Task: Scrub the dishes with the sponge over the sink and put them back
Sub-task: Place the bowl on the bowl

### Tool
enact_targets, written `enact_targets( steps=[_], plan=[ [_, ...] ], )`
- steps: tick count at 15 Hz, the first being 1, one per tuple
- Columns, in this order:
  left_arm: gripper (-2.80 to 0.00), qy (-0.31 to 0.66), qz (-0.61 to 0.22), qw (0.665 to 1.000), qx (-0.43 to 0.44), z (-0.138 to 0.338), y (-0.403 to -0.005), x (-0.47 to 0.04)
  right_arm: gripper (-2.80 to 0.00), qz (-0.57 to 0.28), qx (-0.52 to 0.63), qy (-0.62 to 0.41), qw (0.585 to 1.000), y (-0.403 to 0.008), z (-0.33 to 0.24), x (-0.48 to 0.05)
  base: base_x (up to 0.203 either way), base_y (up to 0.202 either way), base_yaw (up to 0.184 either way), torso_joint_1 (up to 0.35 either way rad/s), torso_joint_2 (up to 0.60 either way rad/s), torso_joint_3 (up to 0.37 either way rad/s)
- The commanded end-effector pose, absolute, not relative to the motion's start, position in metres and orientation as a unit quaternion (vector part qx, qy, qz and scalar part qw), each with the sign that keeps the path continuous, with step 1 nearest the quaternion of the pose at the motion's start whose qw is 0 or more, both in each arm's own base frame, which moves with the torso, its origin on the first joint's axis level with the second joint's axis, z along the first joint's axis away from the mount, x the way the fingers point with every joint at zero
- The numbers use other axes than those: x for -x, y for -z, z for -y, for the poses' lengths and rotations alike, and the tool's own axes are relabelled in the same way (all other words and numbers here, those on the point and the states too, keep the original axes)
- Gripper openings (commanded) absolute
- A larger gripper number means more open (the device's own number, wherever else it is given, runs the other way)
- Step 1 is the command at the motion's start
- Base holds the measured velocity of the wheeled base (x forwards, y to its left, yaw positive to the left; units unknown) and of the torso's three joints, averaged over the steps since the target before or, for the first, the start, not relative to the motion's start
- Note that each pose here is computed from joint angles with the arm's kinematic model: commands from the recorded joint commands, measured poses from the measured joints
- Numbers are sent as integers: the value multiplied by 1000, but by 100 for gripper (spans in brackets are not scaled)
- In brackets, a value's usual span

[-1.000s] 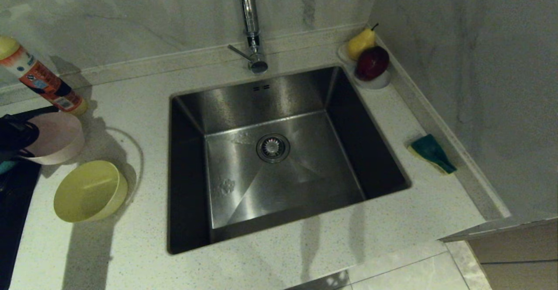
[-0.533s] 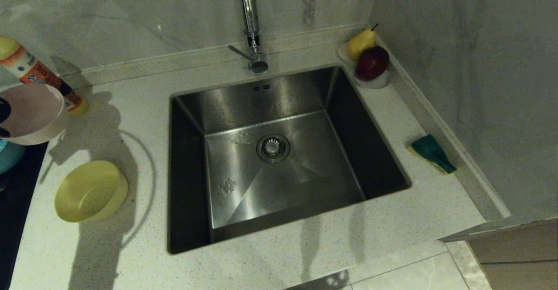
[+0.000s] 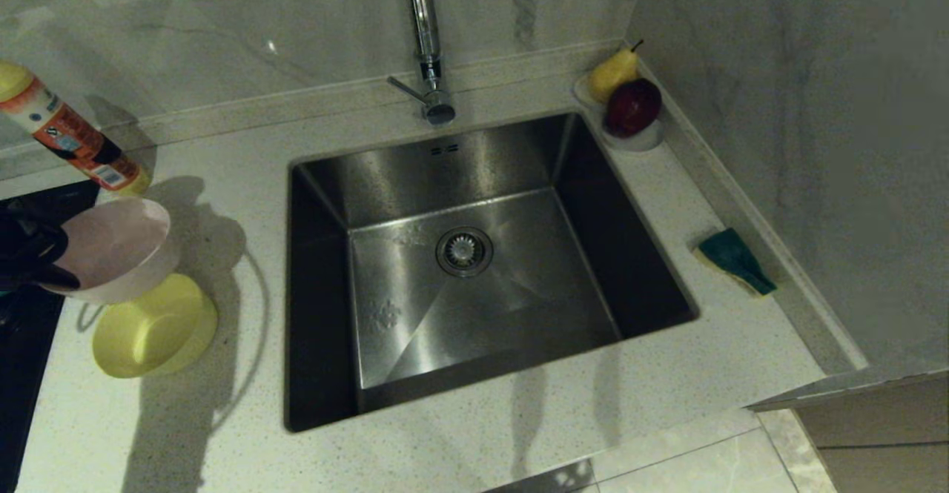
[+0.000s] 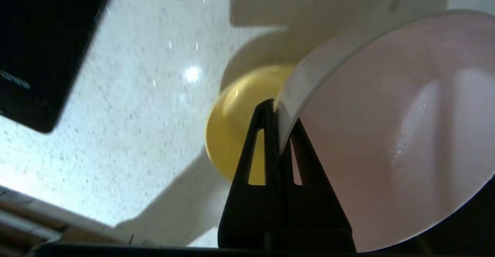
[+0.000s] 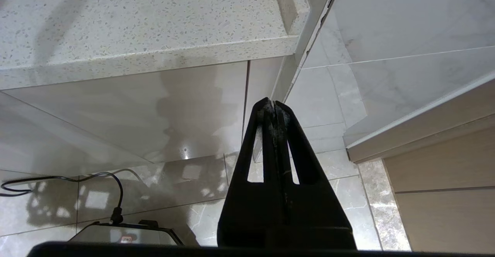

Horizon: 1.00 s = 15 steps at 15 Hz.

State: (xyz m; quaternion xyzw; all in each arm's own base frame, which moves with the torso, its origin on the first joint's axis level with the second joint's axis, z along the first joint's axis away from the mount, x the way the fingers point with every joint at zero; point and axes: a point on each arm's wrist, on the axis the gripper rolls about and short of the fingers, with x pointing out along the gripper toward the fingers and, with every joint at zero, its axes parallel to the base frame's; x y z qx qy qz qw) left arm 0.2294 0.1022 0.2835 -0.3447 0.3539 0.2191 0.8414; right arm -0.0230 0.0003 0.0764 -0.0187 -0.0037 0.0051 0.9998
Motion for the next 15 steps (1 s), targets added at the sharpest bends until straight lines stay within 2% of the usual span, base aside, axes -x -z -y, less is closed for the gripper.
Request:
enact_targets(
  steps=[1, 3, 12, 15],
  plan=[
    [-280, -219, -382, 830, 343, -96, -270, -229, -280, 3, 19, -5, 1000, -76, 0, 23, 0, 0, 0, 0, 0, 0],
    [-280, -226, -400, 823, 334, -95, -259, -227, -280, 3, 19, -5, 1000, -76, 0, 23, 0, 0, 0, 0, 0, 0],
    [-280, -247, -389, 830, 314, -98, -236, -232, -280, 3, 19, -5, 1000, -76, 0, 23, 0, 0, 0, 0, 0, 0],
    [-280, -241, -363, 844, 314, -96, -245, -227, -280, 3, 19, -5, 1000, -76, 0, 23, 0, 0, 0, 0, 0, 0]
  ],
)
